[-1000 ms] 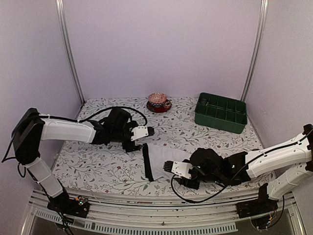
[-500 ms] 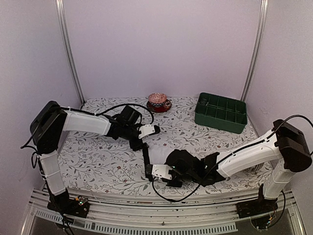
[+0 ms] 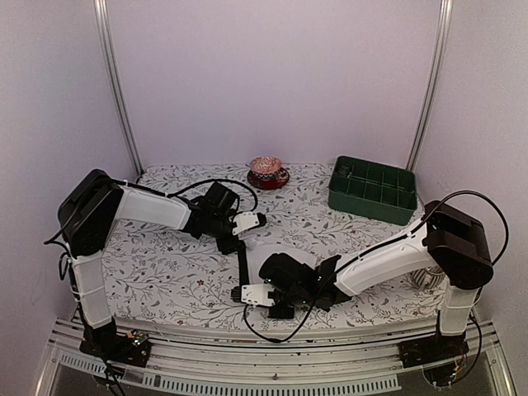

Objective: Roll the underwear
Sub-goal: Smooth out the underwear at the center of the board.

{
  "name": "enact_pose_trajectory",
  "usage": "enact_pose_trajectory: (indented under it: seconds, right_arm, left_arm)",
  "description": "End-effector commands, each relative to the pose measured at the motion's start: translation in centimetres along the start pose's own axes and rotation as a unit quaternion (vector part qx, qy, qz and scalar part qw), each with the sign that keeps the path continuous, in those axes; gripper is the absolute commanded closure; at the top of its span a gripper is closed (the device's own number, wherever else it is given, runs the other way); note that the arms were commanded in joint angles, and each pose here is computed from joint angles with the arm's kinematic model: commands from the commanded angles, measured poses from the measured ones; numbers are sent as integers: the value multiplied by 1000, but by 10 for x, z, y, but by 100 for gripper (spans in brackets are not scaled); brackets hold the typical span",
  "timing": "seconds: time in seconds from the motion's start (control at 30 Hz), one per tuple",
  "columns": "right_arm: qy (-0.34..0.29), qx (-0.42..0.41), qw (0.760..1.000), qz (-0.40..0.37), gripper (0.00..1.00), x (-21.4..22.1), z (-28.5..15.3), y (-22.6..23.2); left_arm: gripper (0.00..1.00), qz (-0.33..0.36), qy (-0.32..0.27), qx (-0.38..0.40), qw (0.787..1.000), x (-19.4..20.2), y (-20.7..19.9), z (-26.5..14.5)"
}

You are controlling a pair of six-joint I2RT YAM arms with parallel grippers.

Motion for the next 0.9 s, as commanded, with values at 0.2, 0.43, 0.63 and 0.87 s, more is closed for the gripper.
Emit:
enact_pose_trajectory:
  seconds: [0.2, 0.43, 0.63, 0.87]
  right_arm:
    - [-14, -11, 999, 34, 79, -17, -5, -9]
    - [-92, 64, 989, 98, 52, -35, -81, -43]
    - [-71, 93, 979, 169, 51, -3, -106, -37]
    - [-35, 85, 964, 251, 59, 26, -105, -9]
  left_arm:
    - [10, -19, 17, -16, 1000, 10, 11, -4]
    - [2, -35, -47, -32, 998, -20, 33, -52]
    - [2, -28, -89, 4, 996, -29, 20, -93]
    - [2, 40, -91, 63, 993, -11, -48, -103]
Point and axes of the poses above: each gripper's point midway between its finger pads, its own z axis out along the fingers, its own y axis along the line the jaws close on, x = y × z, the point moved 5 cm from there along -z, back along the fingers, and after that the axes turned 10 degrees about -z, right-handed, at the moved point
